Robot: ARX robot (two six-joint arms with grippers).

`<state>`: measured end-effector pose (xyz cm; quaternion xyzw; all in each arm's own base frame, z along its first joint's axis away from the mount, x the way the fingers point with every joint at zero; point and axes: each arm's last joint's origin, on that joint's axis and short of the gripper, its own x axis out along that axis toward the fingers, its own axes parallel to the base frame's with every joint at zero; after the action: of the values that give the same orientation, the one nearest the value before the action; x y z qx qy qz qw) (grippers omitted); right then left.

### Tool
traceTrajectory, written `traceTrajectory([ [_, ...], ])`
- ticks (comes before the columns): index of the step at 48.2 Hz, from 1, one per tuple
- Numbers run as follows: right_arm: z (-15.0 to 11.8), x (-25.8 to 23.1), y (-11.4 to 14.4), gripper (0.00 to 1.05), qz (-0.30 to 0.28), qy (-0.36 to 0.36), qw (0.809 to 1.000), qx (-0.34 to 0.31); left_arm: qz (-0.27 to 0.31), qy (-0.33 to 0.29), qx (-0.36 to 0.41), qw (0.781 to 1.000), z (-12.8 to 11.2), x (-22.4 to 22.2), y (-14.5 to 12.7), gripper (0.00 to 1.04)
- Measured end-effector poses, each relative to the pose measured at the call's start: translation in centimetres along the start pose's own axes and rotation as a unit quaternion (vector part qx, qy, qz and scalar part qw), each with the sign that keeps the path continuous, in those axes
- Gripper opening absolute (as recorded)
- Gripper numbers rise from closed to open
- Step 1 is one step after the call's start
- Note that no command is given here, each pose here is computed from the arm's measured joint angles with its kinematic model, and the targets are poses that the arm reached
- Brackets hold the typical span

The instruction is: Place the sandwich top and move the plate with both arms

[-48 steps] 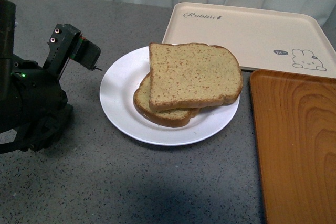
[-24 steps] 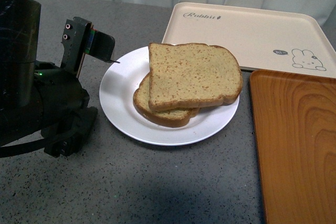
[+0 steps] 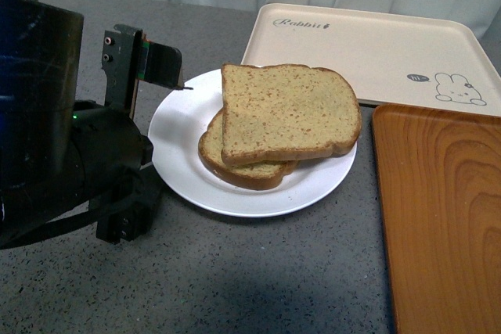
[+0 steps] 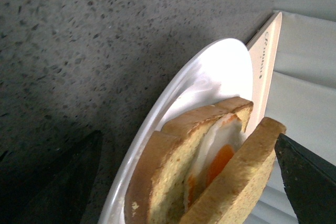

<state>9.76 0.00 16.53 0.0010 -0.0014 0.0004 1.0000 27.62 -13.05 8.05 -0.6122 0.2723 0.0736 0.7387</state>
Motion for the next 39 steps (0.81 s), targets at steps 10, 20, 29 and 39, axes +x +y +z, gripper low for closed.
traceTrajectory([
  [10,0.00,0.00,0.00,0.96,0.000,0.000,1.000,0.000,0.013,0.003,-0.005,1.000,-0.65,-0.26,0.79,0.98],
  [20,0.00,0.00,0.00,0.96,0.000,0.000,1.000,0.000,0.013,0.000,-0.007,1.000,-0.72,-0.25,0.83,0.93],
  [29,0.00,0.00,0.00,0.96,0.000,0.000,1.000,0.000,0.007,-0.009,-0.010,1.000,-0.53,-0.19,0.82,0.57],
  [39,0.00,0.00,0.00,0.96,0.000,0.000,1.000,0.000,-0.008,-0.016,-0.019,1.000,-0.04,-0.21,0.69,0.16],
])
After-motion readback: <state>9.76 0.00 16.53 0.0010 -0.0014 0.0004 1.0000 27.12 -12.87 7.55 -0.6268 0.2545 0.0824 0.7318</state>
